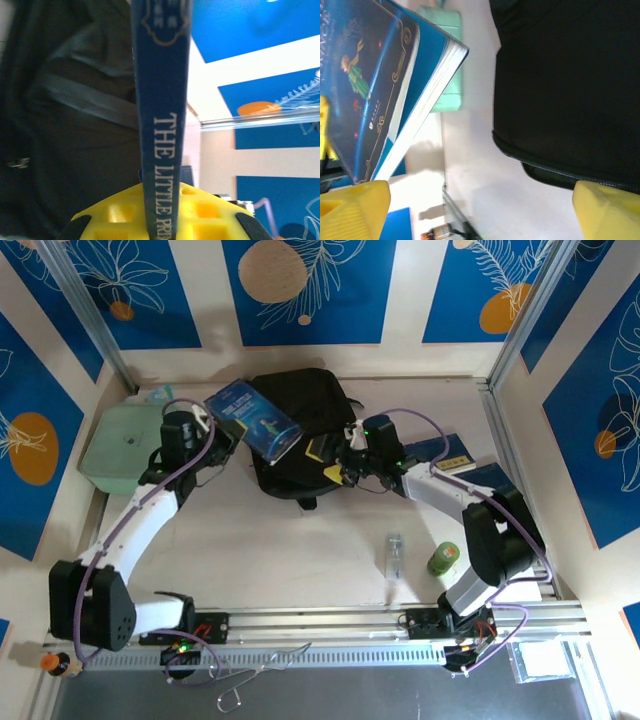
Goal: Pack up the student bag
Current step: Pass the book.
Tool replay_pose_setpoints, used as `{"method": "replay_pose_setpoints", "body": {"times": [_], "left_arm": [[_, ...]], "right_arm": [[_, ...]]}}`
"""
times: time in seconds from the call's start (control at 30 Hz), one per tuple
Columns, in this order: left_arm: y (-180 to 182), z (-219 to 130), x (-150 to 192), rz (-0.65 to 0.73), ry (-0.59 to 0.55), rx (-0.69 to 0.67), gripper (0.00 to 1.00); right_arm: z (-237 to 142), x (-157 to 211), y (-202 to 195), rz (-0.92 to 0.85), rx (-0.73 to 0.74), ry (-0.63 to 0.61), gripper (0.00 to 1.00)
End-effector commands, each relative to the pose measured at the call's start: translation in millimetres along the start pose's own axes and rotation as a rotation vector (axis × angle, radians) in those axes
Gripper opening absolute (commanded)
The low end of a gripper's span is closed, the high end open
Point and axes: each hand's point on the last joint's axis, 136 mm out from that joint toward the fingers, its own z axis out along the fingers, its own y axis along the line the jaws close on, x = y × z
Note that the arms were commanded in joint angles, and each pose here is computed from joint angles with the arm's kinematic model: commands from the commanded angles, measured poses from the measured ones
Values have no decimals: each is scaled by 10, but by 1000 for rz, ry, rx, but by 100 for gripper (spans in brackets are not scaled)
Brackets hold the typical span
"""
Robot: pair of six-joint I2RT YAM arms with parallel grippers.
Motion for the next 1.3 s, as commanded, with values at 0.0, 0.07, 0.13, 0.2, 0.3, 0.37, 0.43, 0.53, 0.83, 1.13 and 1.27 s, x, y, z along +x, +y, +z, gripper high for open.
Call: {"method": "replay_pose_setpoints", "body": {"times": [0.0,0.07,0.13,0.2,0.3,0.37,0.43,0.53,0.83,1.13,1.27], "left_arm": [[-633,40,-151,-14,-89,211,0],[-631,134,-91,-25,-91,207,0],[-637,215,-30,-39,-85,209,0],[-668,285,22,-57,-72,226,0],[-704,364,60,-93,-53,259,0],[-724,402,83,-112,-43,279,0],[-720,430,112,-125,-30,283,0],[-694,454,133,-142,-24,288,0],[-696,450,177,-155,-3,301,0],[-607,464,215,-155,9,281,0],[-543,477,301,-108,61,240,5]], "right_arm": [[-185,-121,499,52,-238,-49,98],[-216,-187,505,84,-272,-87,99],[-214,-228,498,116,-282,-100,99],[-203,-264,498,138,-288,-107,99],[-155,-309,460,185,-284,-112,99],[-113,-342,435,208,-290,-118,98],[-94,-381,493,197,-334,-121,97],[-40,-443,522,208,-353,-115,94],[123,-623,558,214,-364,-122,83],[165,-725,617,171,-354,-134,45],[110,-719,544,138,-283,-151,18]]}}
